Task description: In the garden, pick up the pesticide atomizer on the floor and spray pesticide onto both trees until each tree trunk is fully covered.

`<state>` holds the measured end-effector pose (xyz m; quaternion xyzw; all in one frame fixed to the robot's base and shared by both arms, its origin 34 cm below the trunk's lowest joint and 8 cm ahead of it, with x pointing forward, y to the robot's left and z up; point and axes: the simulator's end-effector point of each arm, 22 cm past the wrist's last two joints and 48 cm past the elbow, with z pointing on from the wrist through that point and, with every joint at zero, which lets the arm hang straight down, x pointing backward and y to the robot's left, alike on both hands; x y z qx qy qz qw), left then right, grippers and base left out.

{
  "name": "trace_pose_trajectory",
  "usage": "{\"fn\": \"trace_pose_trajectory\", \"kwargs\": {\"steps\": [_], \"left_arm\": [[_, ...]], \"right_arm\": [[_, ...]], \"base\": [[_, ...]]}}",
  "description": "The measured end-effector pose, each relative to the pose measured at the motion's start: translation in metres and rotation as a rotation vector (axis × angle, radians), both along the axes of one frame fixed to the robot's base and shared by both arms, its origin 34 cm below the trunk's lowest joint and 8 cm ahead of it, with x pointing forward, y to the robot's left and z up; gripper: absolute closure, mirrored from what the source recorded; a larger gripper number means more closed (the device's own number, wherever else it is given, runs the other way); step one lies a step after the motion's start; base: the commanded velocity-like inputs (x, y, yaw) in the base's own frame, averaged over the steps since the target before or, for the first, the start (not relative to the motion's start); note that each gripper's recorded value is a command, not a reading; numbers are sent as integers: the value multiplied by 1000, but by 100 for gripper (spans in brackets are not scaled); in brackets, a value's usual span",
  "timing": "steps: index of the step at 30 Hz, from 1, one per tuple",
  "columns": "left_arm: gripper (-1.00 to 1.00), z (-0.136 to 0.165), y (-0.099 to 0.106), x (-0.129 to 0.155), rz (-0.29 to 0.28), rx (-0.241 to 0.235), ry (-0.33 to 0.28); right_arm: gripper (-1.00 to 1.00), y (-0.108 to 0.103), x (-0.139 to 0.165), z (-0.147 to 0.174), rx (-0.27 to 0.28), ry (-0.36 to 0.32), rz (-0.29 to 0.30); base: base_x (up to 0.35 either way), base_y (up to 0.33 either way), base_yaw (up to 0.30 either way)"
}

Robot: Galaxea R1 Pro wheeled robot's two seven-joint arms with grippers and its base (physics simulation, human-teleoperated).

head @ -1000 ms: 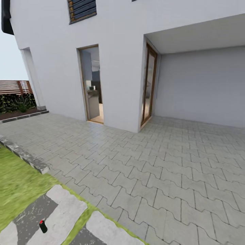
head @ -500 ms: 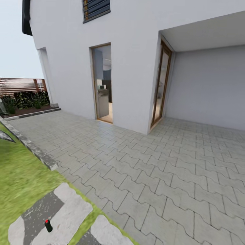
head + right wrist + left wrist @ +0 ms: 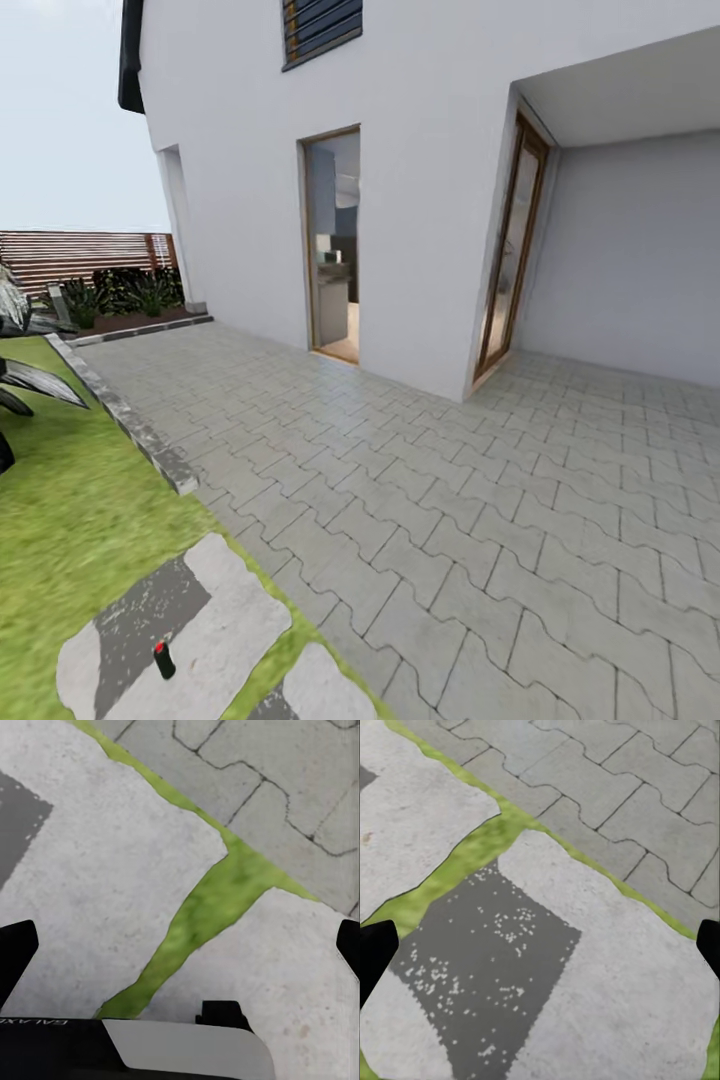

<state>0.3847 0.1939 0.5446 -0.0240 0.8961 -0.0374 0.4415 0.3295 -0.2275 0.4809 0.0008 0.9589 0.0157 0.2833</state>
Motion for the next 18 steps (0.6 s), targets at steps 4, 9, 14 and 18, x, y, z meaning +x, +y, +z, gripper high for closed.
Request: {"fn": "trace_pose_trajectory", "kwargs": {"steps": [4, 9, 14, 18], "left_arm": [[-100, 0, 0, 0, -1, 0, -1], [-100, 0, 0, 0, 0, -1, 0], [-100, 0, 0, 0, 0, -1, 0], [-100, 0, 0, 0, 0, -1, 0]], "right_arm": [[-100, 0, 0, 0, 0, 0, 0], [-100, 0, 0, 0, -1, 0, 1], [-100, 0, 0, 0, -1, 0, 1], [-100, 0, 0, 0, 0, 1, 1]], "base": [[277, -19, 113], [83, -5, 251], [12, -1, 293], [2, 0, 299]]}}
